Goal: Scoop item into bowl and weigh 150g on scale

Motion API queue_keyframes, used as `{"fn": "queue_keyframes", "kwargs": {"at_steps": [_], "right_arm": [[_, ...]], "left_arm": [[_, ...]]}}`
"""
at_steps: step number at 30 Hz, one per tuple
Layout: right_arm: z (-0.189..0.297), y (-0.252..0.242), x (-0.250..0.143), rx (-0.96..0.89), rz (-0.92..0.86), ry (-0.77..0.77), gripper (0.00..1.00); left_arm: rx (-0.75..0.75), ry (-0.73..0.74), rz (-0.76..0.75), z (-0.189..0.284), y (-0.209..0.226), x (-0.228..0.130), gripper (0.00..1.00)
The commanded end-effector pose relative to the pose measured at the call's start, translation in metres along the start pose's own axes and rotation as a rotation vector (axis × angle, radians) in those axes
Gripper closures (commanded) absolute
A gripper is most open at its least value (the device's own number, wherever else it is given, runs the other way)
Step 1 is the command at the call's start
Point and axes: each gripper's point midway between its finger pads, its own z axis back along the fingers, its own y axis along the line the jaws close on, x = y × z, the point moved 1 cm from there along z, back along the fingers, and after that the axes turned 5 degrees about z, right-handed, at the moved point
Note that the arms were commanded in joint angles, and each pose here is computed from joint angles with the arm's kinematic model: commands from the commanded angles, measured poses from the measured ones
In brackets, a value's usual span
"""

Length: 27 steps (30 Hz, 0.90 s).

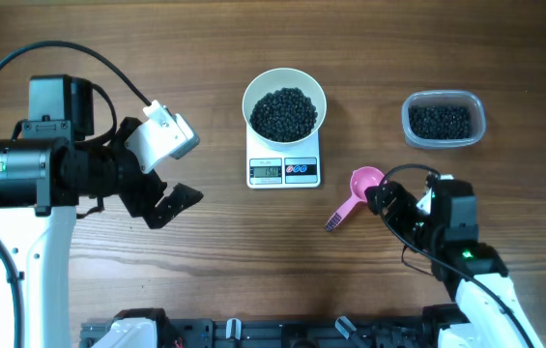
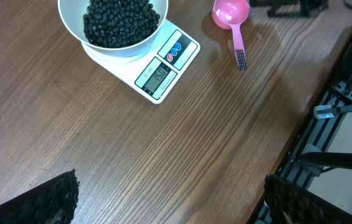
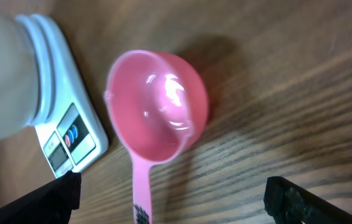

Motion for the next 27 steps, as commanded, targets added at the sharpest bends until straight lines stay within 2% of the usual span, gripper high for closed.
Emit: {"fn": "queue_keyframes", "kwargs": {"at_steps": [1, 6, 13, 18, 21, 27], "right_arm": [[0.030, 0.034, 0.033, 0.019, 0.202, -0.097, 0.00], [0.068, 0.061, 0.047, 0.018, 0.262, -0.128, 0.00], [0.137, 0.125, 0.081, 0.164, 0.332, -0.316, 0.00], [0.180, 0.153, 0.091, 0.247, 0.368, -0.428, 0.00], [0.188, 0.158, 0.092, 0.271, 0.373, -0.457, 0.00], [0.179, 0.150, 0.088, 0.265, 0.215, -0.392, 0.00]], "left_arm": [[0.011, -0.019, -0.017, 0.005, -0.001, 0.003, 0.00], [0.011, -0.019, -0.017, 0.005, -0.001, 0.003, 0.00], [0.011, -0.019, -0.017, 0.005, -0.001, 0.003, 0.00], [0.011, -0.019, -0.017, 0.005, -0.001, 0.003, 0.00], [0.011, -0.019, -0.017, 0.005, -0.001, 0.003, 0.00], [0.011, -0.019, -0.017, 0.005, -0.001, 0.003, 0.00]]}}
